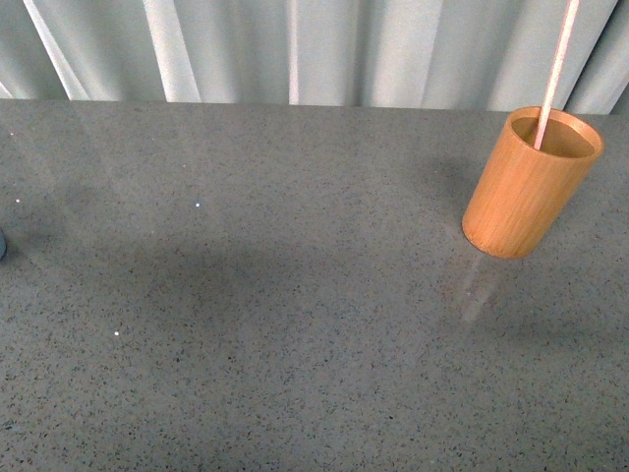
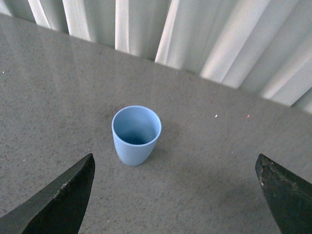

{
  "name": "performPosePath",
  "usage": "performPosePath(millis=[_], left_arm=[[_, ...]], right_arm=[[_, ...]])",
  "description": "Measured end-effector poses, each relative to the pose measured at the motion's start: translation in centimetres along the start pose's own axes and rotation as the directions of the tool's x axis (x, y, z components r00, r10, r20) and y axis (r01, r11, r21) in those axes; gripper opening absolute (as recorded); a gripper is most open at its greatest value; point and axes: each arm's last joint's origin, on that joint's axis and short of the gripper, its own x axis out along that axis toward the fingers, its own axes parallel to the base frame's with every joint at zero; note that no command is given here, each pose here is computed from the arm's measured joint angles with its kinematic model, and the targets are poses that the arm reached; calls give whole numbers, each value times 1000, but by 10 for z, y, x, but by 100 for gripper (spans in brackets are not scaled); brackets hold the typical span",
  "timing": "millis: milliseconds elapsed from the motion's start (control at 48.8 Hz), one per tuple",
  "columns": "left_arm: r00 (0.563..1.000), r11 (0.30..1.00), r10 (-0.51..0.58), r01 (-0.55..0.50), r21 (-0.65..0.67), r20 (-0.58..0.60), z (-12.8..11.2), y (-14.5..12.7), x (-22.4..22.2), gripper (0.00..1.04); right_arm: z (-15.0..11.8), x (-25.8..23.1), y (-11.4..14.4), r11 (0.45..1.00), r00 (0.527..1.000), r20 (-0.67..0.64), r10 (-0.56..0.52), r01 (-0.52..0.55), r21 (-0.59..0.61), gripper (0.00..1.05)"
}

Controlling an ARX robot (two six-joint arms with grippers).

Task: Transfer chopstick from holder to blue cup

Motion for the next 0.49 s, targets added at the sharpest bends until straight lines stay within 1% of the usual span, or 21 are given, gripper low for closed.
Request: performPosePath(millis=[61,123,164,184,246,307,369,492], left_arm=[[997,999,4,-1,35,-81,6,1,10,98],[982,995,27,-9,96,-188,11,3,25,98],[958,993,24,11,121,-284,13,5,39,98],[939,990,29,21,142,-342,14,7,47,98],[902,983,46,36,181,-429,16,10,68,98],[877,977,44,62,203,-479,20,10,84,98],[868,969,29,96,226,-495,24,8,94,98],[855,959,43,110,261,-517,29,5,113,98]], right_arm=[[0,0,0,1000,1000,0,0,0,0,95],[0,0,0,1000,1000,0,1,-1,0,95],[0,0,0,1000,1000,0,0,0,0,95],[0,0,0,1000,1000,0,0,0,0,95],[0,0,0,1000,1000,0,0,0,0,95],[0,0,0,1000,1000,0,0,0,0,95],[0,0,0,1000,1000,0,1,-1,0,95],[0,0,0,1000,1000,0,1,-1,0,95]])
